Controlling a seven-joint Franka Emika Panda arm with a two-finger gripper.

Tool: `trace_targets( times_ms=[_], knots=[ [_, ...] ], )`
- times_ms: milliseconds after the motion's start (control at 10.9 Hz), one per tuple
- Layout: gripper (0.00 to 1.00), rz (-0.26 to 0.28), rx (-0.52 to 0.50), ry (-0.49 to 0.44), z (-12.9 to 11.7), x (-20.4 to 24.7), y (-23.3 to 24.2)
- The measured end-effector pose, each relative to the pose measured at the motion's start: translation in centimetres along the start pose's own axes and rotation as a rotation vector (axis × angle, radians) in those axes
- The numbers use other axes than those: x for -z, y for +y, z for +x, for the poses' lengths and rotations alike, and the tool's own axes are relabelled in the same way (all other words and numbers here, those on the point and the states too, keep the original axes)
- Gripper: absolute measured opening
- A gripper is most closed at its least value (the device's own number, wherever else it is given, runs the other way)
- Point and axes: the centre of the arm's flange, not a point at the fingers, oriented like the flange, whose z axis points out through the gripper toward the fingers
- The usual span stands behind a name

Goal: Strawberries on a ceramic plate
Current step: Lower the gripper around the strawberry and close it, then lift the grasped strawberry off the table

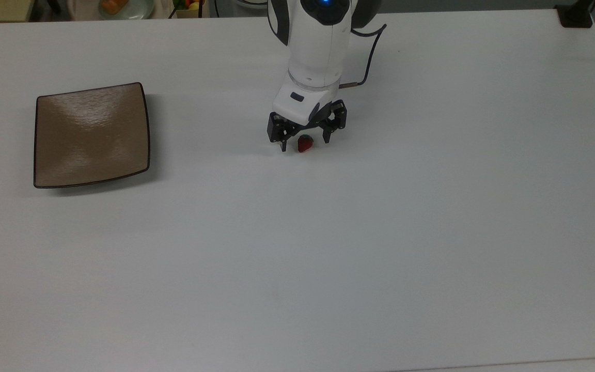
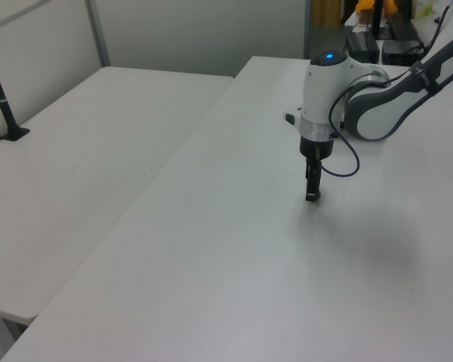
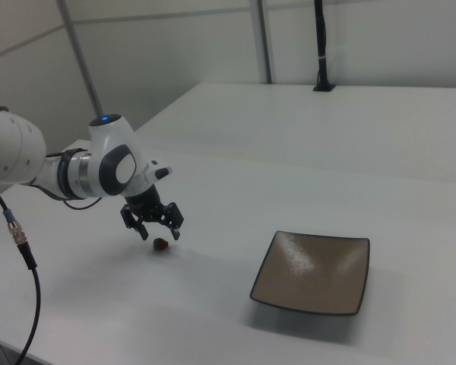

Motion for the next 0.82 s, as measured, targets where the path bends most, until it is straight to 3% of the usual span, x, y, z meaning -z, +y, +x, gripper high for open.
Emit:
trace_targets(
  times_ms=[91, 548, 731, 822],
  knots=[
    [0.96, 0.0, 0.003, 0.002, 0.0, -0.2, -0.1],
    [0.67, -0.015, 0.025, -0.014, -0.3, -1.2, -0.2],
    [0.35, -0.016, 0.029, -0.015, -0.4, -1.2, -0.4],
    [0.32, -0.017, 0.031, -0.015, -0.4, -1.2, -0.4]
  ],
)
